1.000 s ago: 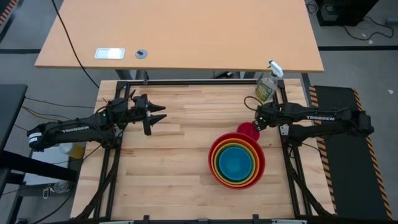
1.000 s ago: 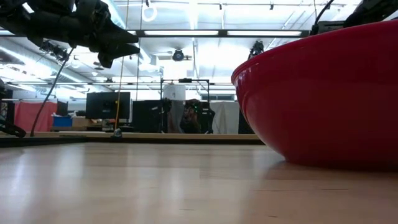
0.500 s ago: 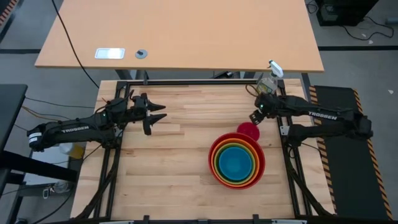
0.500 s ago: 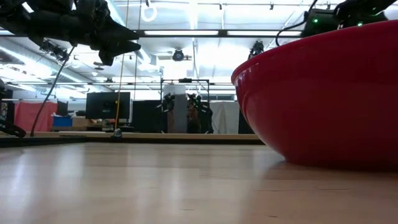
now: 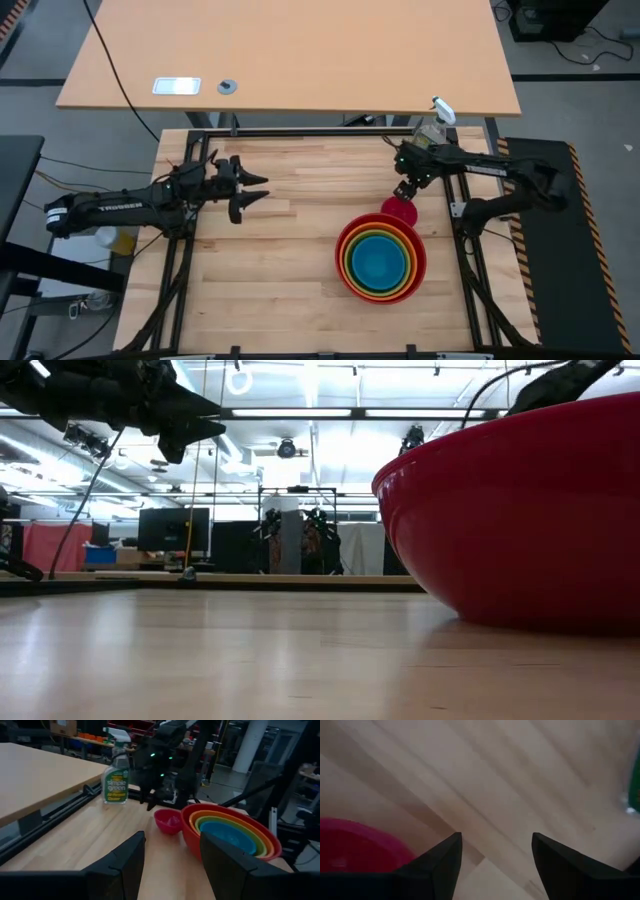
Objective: Nest bowls inside each other
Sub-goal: Stack the red bowl on top of the blue bowl
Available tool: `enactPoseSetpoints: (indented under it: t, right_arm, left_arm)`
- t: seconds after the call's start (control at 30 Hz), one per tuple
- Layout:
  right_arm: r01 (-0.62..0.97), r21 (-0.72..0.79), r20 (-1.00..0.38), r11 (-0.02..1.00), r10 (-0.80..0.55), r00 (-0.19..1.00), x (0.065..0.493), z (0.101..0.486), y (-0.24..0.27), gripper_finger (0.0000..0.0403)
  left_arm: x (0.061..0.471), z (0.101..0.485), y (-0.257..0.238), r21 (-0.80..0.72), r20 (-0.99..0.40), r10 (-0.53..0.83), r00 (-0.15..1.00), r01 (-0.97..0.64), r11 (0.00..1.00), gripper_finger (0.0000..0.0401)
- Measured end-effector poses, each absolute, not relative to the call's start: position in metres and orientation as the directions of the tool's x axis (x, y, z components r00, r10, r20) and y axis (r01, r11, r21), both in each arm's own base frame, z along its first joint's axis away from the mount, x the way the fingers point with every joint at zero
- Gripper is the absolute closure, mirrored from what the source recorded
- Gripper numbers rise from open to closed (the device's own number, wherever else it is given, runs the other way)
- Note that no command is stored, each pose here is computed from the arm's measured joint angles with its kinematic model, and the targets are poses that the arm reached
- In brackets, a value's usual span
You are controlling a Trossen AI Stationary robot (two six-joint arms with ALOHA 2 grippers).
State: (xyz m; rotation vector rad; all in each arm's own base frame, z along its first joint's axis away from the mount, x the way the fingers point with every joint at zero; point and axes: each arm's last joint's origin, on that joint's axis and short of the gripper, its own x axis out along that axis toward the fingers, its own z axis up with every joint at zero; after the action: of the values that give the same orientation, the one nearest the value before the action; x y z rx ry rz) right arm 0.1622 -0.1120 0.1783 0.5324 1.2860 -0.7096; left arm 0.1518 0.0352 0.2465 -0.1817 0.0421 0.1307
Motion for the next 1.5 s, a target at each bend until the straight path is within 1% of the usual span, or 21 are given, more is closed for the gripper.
enactPoseSetpoints:
  t: [0.1,0.17,0.27,0.47,0.6,0.73,0.93,1.17,1.27,1.33,1.43,1.5]
  right_arm:
    - [0.691,-0.017,-0.992,0.722,-0.101,0.081,0.168,0.172,-0.114,0.0158]
    - [0.674,-0.027,-0.998,0.738,-0.064,0.029,0.171,0.172,-0.114,0.0158]
    - [0.667,-0.068,-0.997,0.742,-0.072,-0.021,0.175,0.182,-0.116,0.0158]
    - [0.601,-0.063,-0.998,0.797,-0.062,-0.023,0.187,0.214,-0.108,0.0158]
    - [0.5,-0.051,-0.998,0.865,-0.061,0.004,0.192,0.219,-0.092,0.0158]
    - [0.447,-0.073,-0.996,0.891,-0.088,0.014,0.194,0.213,-0.08,0.0158]
    - [0.438,-0.083,-0.995,0.895,-0.1,0.016,0.197,0.191,-0.075,0.0158]
    - [0.442,-0.107,-0.994,0.891,-0.098,-0.044,0.198,0.17,-0.076,0.0161]
    - [0.458,-0.12,-0.992,0.881,-0.09,-0.086,0.198,0.161,-0.077,0.0173]
    - [0.461,-0.13,-0.99,0.878,-0.092,-0.104,0.199,0.155,-0.077,0.0189]
    - [0.466,-0.144,-0.988,0.873,-0.101,-0.117,0.202,0.149,-0.078,0.0226]
    - [0.466,-0.155,-0.986,0.871,-0.109,-0.125,0.202,0.148,-0.079,0.0257]
  left_arm:
    - [0.152,0.246,0.033,-0.175,-0.056,0.113,0.992,-0.121,0.977,0.0209]
    - [0.152,0.246,0.033,-0.169,-0.061,0.11,0.992,-0.118,0.978,0.0209]
    - [0.152,0.245,0.033,-0.153,-0.068,0.109,0.992,-0.118,0.981,0.0209]
    - [0.152,0.245,0.033,-0.151,-0.068,0.109,0.992,-0.119,0.981,0.0209]
    - [0.152,0.244,0.033,-0.163,-0.075,0.109,0.991,-0.12,0.979,0.0209]
    - [0.152,0.244,0.033,-0.176,-0.075,0.109,0.991,-0.121,0.977,0.0209]
    - [0.152,0.244,0.033,-0.18,-0.075,0.109,0.991,-0.121,0.976,0.0209]
    - [0.152,0.244,0.033,-0.198,-0.075,0.11,0.991,-0.123,0.972,0.0209]
    - [0.152,0.244,0.033,-0.216,-0.075,0.11,0.991,-0.124,0.969,0.0209]
    - [0.152,0.244,0.033,-0.222,-0.075,0.11,0.991,-0.124,0.967,0.0209]
    - [0.152,0.244,0.033,-0.229,-0.075,0.11,0.991,-0.125,0.965,0.0209]
    - [0.152,0.244,0.033,-0.236,-0.075,0.11,0.991,-0.125,0.964,0.0209]
